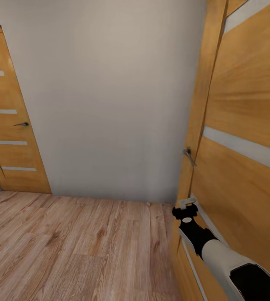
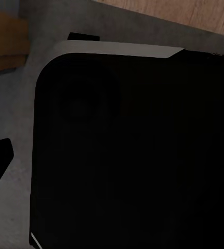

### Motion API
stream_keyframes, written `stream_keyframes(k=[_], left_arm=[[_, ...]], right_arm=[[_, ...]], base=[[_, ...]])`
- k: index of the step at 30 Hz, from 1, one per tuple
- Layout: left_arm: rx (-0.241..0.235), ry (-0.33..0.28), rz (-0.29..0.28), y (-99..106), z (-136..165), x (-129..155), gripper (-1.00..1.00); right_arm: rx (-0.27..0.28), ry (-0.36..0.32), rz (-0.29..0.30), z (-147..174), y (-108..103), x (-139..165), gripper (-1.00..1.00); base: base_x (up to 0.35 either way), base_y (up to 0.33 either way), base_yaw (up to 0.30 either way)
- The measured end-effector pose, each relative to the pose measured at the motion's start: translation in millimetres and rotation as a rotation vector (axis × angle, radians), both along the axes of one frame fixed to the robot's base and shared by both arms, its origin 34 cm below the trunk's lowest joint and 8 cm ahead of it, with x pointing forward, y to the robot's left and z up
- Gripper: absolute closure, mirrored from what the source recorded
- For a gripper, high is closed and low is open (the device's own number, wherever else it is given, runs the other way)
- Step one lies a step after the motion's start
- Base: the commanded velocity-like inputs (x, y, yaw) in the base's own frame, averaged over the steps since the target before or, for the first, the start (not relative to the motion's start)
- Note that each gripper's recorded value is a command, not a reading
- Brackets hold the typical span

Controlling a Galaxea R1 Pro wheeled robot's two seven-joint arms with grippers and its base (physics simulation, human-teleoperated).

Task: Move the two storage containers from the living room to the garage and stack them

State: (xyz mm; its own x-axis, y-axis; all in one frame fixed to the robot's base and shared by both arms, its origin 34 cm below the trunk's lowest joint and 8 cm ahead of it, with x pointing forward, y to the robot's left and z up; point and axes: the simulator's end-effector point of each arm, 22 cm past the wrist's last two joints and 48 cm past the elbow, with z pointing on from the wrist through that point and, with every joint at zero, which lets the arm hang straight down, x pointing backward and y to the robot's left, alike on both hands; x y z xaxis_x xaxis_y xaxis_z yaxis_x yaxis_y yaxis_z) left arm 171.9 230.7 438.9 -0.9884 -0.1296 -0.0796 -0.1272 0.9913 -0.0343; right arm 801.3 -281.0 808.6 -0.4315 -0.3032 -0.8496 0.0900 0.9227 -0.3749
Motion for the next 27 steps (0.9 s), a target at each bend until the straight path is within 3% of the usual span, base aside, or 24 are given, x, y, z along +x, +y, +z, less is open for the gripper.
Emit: stream_keyframes(k=[6, 16, 27], left_arm=[[0.000, 0.000, 0.000, 0, 0, 0, -1.00], [0.000, 0.000, 0.000, 0, 0, 0, -1.00], [0.000, 0.000, 0.000, 0, 0, 0, -1.00]], right_arm=[[0.006, -0.019, -0.078, 13, -45, 5, -1.00], [-0.027, -0.028, -0.140, 23, -99, 2, -1.00], [-0.029, -0.027, -0.138, 23, -99, 3, -1.00]], base=[[0.000, 0.000, 0.000], [0.000, 0.000, 0.000], [0.000, 0.000, 0.000]])
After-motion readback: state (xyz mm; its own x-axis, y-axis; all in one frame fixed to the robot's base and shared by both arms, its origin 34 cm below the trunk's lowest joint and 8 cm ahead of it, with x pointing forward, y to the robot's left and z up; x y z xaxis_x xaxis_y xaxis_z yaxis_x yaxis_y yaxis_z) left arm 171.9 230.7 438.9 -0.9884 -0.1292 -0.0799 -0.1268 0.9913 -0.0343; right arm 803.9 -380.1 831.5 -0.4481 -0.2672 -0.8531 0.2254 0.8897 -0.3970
